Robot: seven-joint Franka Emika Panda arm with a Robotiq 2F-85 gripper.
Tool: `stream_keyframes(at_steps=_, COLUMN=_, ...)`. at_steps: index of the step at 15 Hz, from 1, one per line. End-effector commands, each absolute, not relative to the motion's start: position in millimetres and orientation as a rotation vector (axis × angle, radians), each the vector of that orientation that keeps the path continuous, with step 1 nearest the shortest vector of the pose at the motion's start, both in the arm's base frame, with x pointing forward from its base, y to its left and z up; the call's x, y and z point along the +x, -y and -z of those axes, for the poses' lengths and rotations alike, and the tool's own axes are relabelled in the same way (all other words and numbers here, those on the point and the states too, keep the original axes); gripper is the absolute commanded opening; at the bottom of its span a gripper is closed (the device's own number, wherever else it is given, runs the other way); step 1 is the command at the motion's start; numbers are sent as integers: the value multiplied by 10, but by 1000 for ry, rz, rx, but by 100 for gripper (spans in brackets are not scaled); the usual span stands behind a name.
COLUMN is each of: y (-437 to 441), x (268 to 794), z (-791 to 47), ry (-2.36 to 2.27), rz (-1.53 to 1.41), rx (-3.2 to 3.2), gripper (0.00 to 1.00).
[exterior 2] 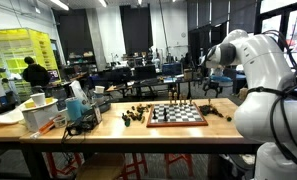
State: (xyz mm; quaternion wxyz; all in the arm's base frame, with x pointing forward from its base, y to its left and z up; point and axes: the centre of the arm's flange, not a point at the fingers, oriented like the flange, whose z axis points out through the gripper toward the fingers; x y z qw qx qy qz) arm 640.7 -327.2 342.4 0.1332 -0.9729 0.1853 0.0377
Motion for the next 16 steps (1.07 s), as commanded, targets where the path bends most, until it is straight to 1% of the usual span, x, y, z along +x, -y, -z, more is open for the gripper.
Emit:
stream_keyframes(at_steps=1, y=3381, x=6421, z=-3379, ry=-534, rz=-121, rx=-2804, gripper=68)
stream_keyframes(at_steps=3, y=3396, x=6411, z=-3347, ry=-529, rz=-120, rx=-2803, gripper=64)
stream_keyframes(at_steps=4, y=3401, x=6411, z=-3339, ry=-528, rz=-121, rx=-2803, gripper=59)
stream_keyframes(at_steps=6, y=3413, x=6414, z=-3327, ry=-528, rz=-120, rx=-2802, gripper=43)
stream_keyframes(at_steps=7, y=3412, x=6414, z=-3325, ry=-528, rz=-119, rx=-2802, gripper=33)
stream_keyframes(at_steps=11, y=3413, x=6411, z=-3325, ry=-528, rz=-116, rx=-2801, gripper=2)
stream_keyframes(at_steps=12, y=3419, x=6418, z=-3332, ry=-527, rz=-115, rx=-2802, gripper=2)
stream_keyframes(at_steps=13, y=3422, x=6418, z=-3336, ry=-527, rz=-113, rx=-2801, gripper=6)
stream_keyframes(at_steps=16, y=3412, x=6414, z=-3355, ry=-525, rz=-114, rx=-2799, gripper=6)
